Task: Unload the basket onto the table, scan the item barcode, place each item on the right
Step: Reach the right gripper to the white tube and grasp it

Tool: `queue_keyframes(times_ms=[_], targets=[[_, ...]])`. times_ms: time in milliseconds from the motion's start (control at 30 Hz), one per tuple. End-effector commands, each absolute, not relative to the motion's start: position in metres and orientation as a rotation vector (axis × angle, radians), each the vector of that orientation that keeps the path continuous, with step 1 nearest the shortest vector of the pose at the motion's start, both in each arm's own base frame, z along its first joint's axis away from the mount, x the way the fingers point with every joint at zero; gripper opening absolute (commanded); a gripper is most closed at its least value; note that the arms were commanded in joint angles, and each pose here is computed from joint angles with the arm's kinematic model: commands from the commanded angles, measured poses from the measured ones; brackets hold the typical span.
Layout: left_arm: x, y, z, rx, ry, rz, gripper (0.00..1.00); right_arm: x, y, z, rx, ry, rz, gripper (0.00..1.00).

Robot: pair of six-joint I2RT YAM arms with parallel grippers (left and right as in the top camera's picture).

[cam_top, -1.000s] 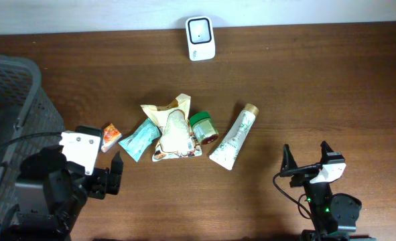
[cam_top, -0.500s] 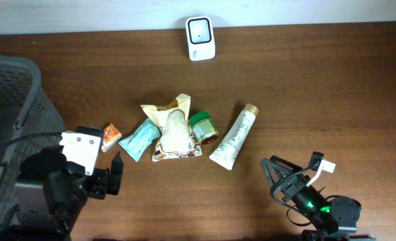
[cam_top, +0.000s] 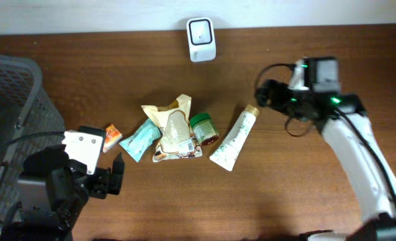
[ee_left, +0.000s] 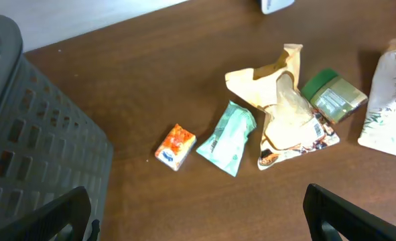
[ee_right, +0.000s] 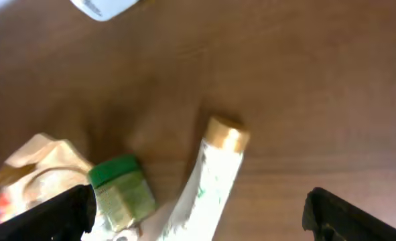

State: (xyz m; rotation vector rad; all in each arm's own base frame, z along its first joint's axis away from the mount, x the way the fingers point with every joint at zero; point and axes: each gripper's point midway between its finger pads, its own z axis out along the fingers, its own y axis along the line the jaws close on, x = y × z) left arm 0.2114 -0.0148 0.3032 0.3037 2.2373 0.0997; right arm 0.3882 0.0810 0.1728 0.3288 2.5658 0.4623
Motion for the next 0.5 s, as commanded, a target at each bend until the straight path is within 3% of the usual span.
queue_keyframes(times_ms=[0, 100, 267, 467], targets=[[0.211, -0.016, 0.305, 0.324, 2.225, 0.101, 0.99, 0.407, 0.108, 0.142, 0.211, 2.604, 0.3, 0.98], [0.211, -0.016, 0.305, 0.324, 2.225, 0.101, 0.99, 0.408, 0.121, 0.103, 0.198, 2.691, 0.286, 0.98], [0.211, -0.016, 0.306, 0.324, 2.225, 0.101, 0.99, 0.412, 0.094, 0.07, 0.629, 2.674, 0.123, 0.98], [0.211, -0.016, 0.306, 0.324, 2.225, 0.101, 0.99, 0.406, 0.092, 0.031, 0.797, 2.723, 0.082, 0.98]])
